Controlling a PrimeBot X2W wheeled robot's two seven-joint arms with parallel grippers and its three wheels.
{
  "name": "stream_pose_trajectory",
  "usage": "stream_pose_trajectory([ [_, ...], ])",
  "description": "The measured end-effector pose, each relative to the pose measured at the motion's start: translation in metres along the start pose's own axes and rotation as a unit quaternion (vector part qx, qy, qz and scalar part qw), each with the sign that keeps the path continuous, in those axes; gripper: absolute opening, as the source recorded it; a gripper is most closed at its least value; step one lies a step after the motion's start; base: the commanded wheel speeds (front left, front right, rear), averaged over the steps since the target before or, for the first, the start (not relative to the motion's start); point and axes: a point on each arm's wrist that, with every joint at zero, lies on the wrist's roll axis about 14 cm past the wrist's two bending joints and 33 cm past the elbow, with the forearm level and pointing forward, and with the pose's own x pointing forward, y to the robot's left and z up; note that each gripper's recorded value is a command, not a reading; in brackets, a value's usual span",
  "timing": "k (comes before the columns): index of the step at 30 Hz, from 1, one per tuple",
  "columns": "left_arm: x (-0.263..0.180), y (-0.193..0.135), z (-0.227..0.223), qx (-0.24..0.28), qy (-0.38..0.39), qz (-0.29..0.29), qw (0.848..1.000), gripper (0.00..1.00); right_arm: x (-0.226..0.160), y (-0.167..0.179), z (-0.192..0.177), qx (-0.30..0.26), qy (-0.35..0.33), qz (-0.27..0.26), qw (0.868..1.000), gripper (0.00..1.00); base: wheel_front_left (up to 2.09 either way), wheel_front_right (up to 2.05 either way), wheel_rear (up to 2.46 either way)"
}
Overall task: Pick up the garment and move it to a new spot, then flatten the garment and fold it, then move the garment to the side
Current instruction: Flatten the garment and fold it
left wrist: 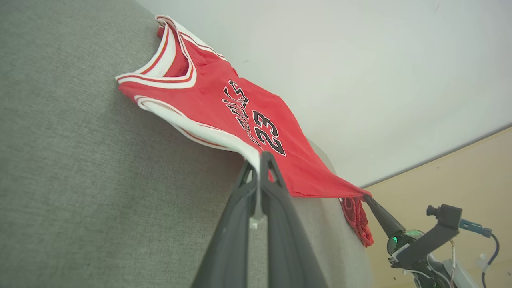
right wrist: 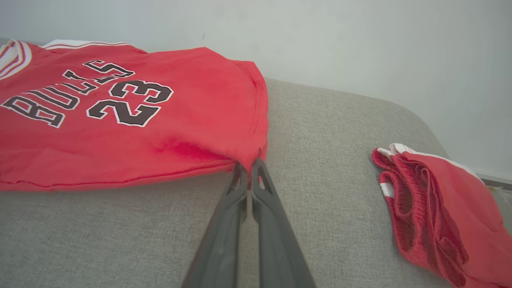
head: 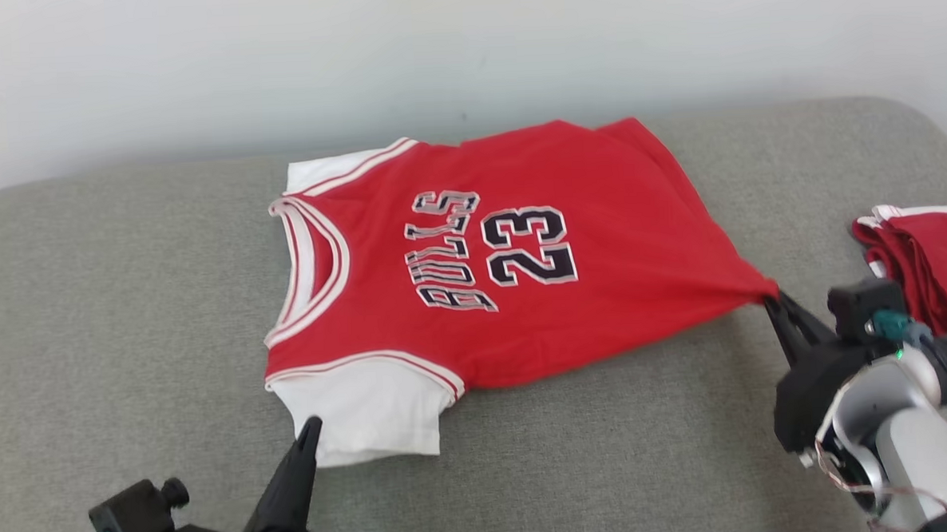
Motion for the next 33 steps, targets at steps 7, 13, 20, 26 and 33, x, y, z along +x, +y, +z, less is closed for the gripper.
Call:
stream_pose_trajectory([
  [7,-0.032,-0.018,-0.018,-0.092,0.063,-0.036,0.993,0.0,-0.023,0.008,-0.022,0.038,0.025,-0.005,0.999,0.0,0.0,0.0,0.0],
  [13,-0.053,-0.02,-0.019,-0.122,0.084,-0.042,0.988,0.0,-0.042,0.011,-0.047,0.068,0.057,-0.018,0.996,0.0,0.0,0.0,0.0],
  [20,-0.075,-0.023,-0.037,-0.148,0.135,-0.043,0.979,0.0,-0.066,0.015,-0.08,0.114,0.116,-0.033,0.986,0.0,0.0,0.0,0.0],
  [26,-0.087,-0.024,-0.055,-0.165,0.18,-0.039,0.969,0.0,-0.085,0.028,-0.105,0.151,0.177,-0.028,0.972,0.0,0.0,0.0,0.0],
  [33,-0.103,-0.004,-0.062,-0.175,0.215,0.009,0.961,0.0,-0.104,0.021,-0.118,0.167,0.217,-0.045,0.961,0.0,0.0,0.0,0.0],
])
